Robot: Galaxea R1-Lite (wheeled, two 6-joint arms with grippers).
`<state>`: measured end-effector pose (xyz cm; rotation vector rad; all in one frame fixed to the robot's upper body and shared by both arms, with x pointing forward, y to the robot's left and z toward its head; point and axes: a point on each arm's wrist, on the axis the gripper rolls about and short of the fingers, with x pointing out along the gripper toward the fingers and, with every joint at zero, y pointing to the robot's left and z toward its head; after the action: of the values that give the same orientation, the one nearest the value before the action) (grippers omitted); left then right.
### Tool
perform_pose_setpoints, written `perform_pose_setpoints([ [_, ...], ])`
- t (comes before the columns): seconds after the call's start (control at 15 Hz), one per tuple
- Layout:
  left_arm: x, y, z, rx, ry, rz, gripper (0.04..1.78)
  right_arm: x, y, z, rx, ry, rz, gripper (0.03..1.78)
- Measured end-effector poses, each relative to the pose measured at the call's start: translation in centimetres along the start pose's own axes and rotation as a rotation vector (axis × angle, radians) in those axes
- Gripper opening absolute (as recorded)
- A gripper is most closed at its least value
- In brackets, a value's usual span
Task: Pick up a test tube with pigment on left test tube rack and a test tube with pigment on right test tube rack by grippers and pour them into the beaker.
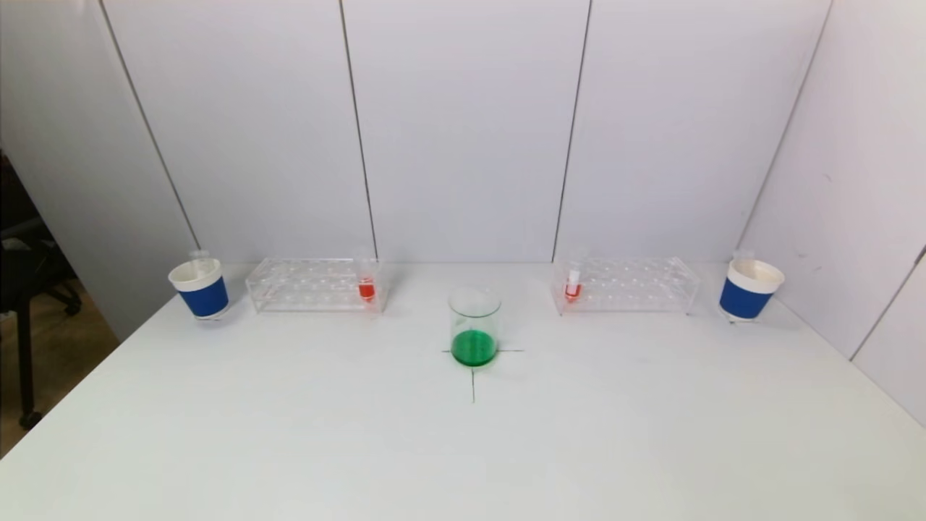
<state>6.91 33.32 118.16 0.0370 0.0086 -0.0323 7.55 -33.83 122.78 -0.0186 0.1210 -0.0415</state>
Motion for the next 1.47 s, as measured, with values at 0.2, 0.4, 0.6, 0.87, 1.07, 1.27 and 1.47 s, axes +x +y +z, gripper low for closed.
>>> perform_pose_setpoints([
  [0.2,0.0,0.0,0.0,0.0,0.0,0.0,1.76,-0.9,0.1,-1.4,-0.04,-0.079,0.034,1.77],
  [0.4,0.0,0.0,0.0,0.0,0.0,0.0,1.76,-1.3,0.2,-2.0,-0.044,-0.152,0.058,1.77],
  [0.6,0.0,0.0,0.0,0.0,0.0,0.0,1.76,-0.9,0.2,-2.9,-0.047,-0.172,0.054,1.77],
  [0.87,0.0,0.0,0.0,0.0,0.0,0.0,1.76,-0.5,0.2,-2.9,-0.123,-0.28,0.039,1.77],
  [1.07,0.0,0.0,0.0,0.0,0.0,0.0,1.76,-0.4,0.2,-3.1,-0.13,-0.276,0.024,1.77],
  [1.27,0.0,0.0,0.0,-0.001,0.0,0.0,1.76,-0.2,0.2,-4.0,-0.124,-0.187,0.037,1.77],
  [1.47,0.0,0.0,0.0,0.0,0.0,0.0,1.76,-0.1,0.2,-4.6,-0.035,-0.126,0.046,1.77],
])
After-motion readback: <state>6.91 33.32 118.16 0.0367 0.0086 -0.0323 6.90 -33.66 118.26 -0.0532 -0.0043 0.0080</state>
